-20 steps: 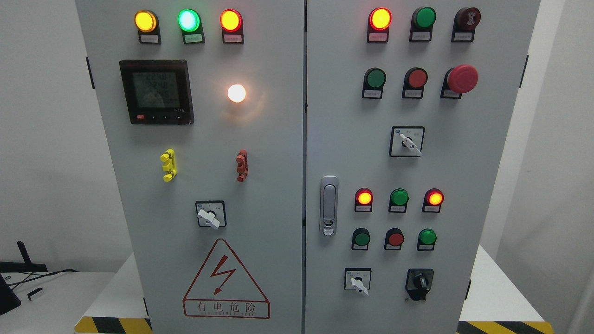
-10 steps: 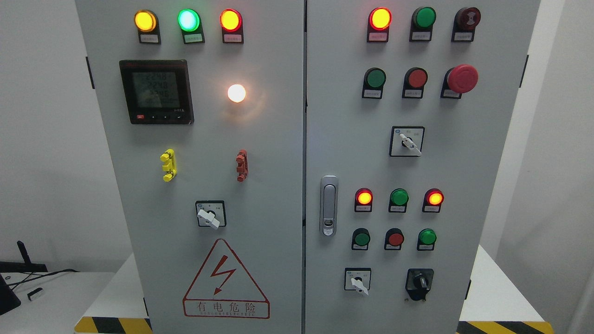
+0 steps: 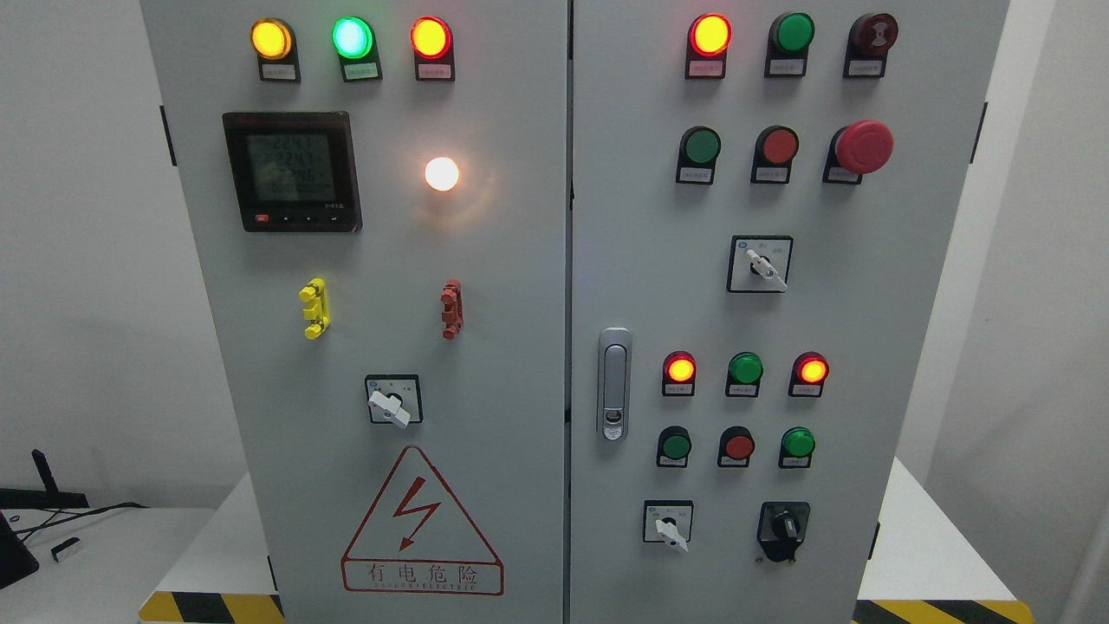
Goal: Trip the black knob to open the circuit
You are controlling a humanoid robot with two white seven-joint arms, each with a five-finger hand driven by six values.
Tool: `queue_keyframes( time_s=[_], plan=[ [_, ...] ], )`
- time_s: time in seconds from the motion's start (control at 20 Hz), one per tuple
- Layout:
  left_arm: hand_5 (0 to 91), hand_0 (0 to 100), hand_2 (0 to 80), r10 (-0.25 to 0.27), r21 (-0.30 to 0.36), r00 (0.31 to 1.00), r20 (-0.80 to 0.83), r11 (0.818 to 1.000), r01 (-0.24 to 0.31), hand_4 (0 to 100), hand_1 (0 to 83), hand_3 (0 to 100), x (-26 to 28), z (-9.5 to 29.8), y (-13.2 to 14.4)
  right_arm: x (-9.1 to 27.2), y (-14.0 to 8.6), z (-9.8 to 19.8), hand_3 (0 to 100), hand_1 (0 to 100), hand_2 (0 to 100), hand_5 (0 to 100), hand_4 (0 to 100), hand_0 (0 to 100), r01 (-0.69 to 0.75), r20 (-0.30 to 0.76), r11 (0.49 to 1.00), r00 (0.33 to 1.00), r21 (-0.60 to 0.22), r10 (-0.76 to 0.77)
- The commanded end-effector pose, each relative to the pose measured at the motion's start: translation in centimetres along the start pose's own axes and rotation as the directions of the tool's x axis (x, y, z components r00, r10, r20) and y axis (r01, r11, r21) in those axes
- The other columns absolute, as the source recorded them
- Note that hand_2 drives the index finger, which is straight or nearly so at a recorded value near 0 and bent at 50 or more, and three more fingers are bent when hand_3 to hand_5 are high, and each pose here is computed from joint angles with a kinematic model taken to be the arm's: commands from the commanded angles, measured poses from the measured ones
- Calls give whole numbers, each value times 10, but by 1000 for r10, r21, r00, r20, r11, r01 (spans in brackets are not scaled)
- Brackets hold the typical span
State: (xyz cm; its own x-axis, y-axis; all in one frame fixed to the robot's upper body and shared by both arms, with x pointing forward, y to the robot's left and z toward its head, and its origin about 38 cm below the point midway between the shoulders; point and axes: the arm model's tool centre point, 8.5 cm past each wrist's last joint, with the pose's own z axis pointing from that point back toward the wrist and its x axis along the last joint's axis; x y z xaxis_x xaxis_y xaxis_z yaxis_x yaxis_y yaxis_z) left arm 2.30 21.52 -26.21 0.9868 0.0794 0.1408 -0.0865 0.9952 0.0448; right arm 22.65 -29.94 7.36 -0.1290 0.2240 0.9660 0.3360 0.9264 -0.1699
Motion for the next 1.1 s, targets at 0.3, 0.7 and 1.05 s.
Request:
queue_keyframes(
  time_s=[0.3,0.7,1.05],
  plan=[
    [0,120,0,-30,-6,1000,1,1000,30,0,389,0,0,0,-1,71,8,-69,762,732,372,991,881,177,-74,116,997,990,-37,78],
    [0,120,0,-30,-5,1000,2,1000,30,0,389,0,1,0,0,80,35,-92,776,729,392,994,888,236,-54,69,999,996,-4,54],
    [0,120,0,-30,-6,1000,2,1000,30,0,389,0,0,0,-1,72,49,-115,778,725,408,993,882,290,-52,-15,999,999,-6,52]
  ],
)
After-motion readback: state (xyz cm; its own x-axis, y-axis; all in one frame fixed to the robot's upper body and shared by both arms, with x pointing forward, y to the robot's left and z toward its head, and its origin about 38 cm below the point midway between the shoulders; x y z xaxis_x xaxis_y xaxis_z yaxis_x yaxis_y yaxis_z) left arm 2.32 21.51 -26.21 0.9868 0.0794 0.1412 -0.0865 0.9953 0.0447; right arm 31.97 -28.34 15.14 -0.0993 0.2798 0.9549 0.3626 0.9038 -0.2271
